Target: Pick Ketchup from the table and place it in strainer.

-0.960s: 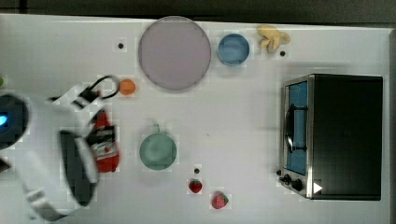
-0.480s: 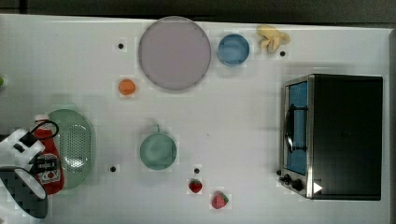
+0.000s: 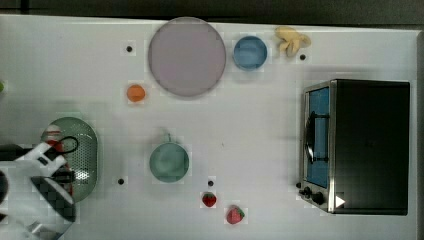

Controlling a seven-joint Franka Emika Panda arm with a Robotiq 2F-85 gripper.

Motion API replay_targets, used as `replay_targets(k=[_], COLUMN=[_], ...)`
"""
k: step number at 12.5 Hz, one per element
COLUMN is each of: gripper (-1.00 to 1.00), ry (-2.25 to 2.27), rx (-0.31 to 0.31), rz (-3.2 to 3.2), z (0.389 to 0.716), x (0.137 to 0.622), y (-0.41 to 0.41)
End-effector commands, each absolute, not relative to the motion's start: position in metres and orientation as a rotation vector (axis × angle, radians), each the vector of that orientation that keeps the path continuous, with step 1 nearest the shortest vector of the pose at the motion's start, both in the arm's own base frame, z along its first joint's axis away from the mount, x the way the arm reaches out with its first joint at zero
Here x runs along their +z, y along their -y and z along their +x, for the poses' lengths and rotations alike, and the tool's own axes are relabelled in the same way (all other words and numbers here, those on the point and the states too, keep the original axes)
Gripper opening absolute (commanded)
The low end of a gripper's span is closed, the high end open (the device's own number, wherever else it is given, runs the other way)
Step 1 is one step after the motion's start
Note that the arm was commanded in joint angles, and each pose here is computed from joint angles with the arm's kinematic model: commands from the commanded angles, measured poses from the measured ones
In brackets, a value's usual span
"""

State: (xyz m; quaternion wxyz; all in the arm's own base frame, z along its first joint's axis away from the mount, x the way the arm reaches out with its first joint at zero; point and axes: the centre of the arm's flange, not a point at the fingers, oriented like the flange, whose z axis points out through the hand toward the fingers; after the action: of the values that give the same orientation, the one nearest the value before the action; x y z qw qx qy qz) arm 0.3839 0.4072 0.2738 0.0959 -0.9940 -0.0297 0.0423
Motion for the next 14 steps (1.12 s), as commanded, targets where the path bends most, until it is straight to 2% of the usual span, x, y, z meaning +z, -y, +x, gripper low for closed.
replay_targets(k=[1,3,7,8,9,12,14], gripper=[1.00,1.00,1.00,1.00,1.00,1.00,1.00], ry=[-0.095,-0.137,-0.337,-0.417,-0.504,-0.804,-0.950], rx=[0.095,0.022,-0.268,-0.326,-0.356,-0.352,-0.279], rz=[-2.909,-2.902,-2.864,-2.857,-2.870,-2.932,-2.969], z=[0.405,0.418,0.476,0.493,0.507,0.539,0.546], x=[0.268,0.291,0.371,0.392,0.409,0.462,0.496], y=[-0.392,-0.386,-0.325,-0.300,-0.271,-0.168,-0.107])
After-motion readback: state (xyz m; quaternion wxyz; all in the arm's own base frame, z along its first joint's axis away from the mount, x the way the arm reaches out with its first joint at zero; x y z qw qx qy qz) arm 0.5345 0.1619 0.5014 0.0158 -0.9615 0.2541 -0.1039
